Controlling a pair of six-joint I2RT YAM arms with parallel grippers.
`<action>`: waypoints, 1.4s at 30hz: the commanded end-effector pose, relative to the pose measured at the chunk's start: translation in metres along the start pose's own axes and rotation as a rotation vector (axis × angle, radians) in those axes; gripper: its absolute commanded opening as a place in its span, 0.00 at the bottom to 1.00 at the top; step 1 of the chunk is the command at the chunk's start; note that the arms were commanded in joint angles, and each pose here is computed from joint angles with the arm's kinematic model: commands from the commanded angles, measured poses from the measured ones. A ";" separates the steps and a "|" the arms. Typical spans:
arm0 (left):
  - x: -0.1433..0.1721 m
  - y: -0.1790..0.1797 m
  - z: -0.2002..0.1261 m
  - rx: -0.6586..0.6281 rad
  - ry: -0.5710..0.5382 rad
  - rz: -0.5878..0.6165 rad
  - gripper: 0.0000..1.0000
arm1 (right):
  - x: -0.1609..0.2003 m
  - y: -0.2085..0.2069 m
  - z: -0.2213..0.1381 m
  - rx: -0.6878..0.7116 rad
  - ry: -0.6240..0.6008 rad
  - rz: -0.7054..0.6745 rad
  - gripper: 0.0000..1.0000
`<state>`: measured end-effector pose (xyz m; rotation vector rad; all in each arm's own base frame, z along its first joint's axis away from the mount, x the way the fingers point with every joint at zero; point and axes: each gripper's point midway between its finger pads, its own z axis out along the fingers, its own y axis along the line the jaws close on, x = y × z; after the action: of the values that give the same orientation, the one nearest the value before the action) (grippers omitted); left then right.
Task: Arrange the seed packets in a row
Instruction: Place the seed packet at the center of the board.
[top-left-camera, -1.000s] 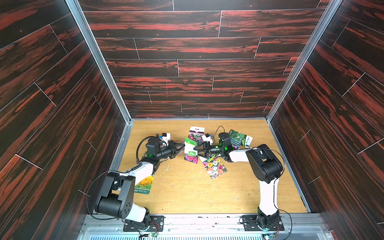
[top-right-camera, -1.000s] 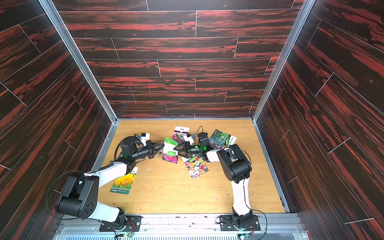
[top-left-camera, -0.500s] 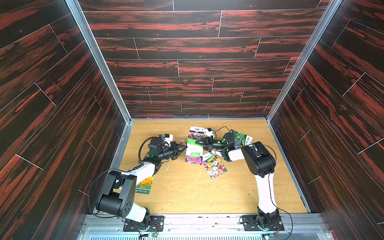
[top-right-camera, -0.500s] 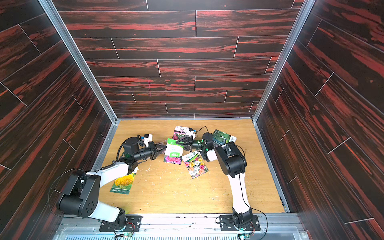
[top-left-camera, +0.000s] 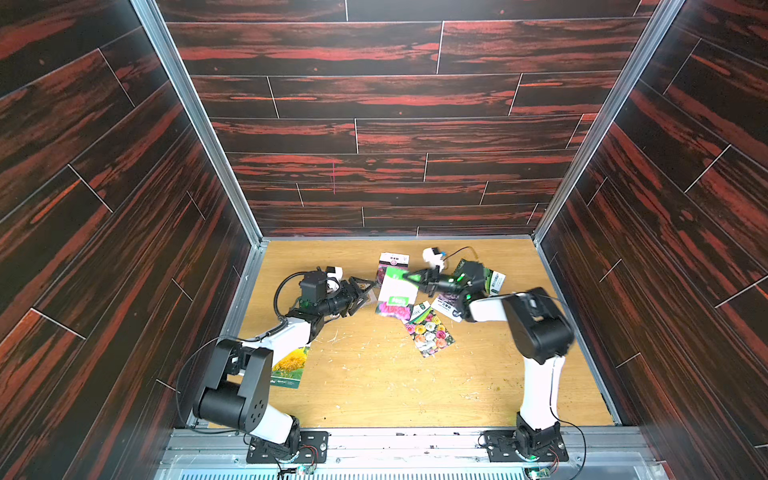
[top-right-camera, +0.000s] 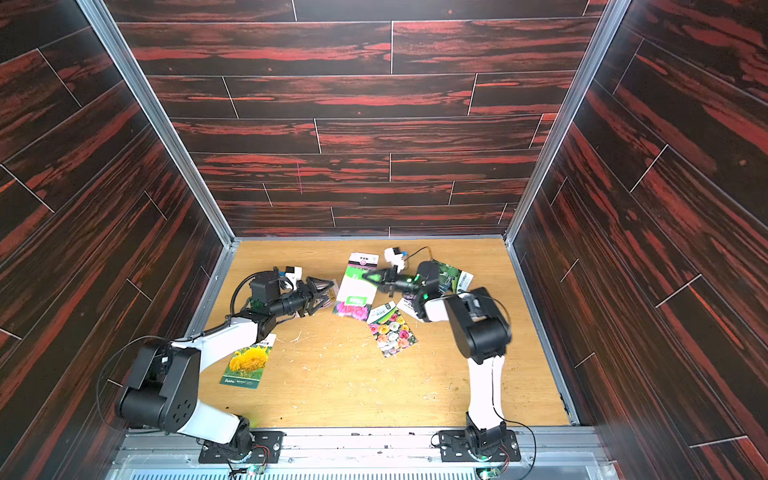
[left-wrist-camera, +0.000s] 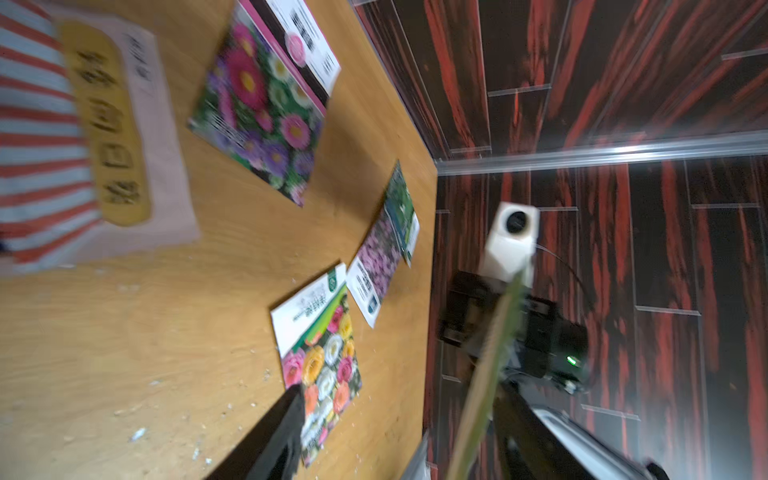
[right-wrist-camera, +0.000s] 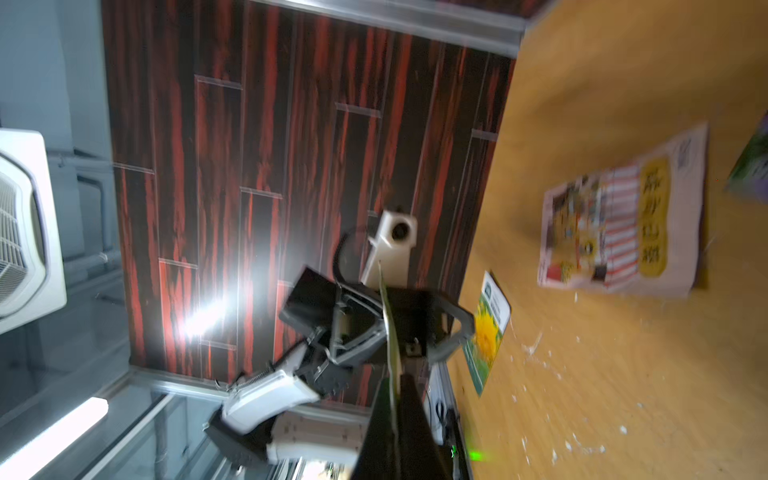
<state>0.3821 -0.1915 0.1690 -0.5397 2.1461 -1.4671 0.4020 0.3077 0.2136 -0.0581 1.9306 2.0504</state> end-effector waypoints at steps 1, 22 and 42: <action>-0.011 -0.003 -0.018 0.002 -0.160 0.015 0.74 | -0.041 0.019 -0.016 0.119 -0.203 -0.196 0.00; 0.001 -0.091 0.039 0.483 -0.313 0.177 0.65 | -0.084 0.061 -0.044 0.114 -0.573 -0.138 0.00; 0.009 -0.110 0.076 0.543 -0.227 0.125 0.00 | -0.064 0.041 -0.022 0.103 -0.474 -0.087 0.00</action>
<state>0.4267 -0.2878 0.2311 -0.3792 1.5427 -1.6902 0.4550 0.2609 0.2702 0.3902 1.6760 1.6745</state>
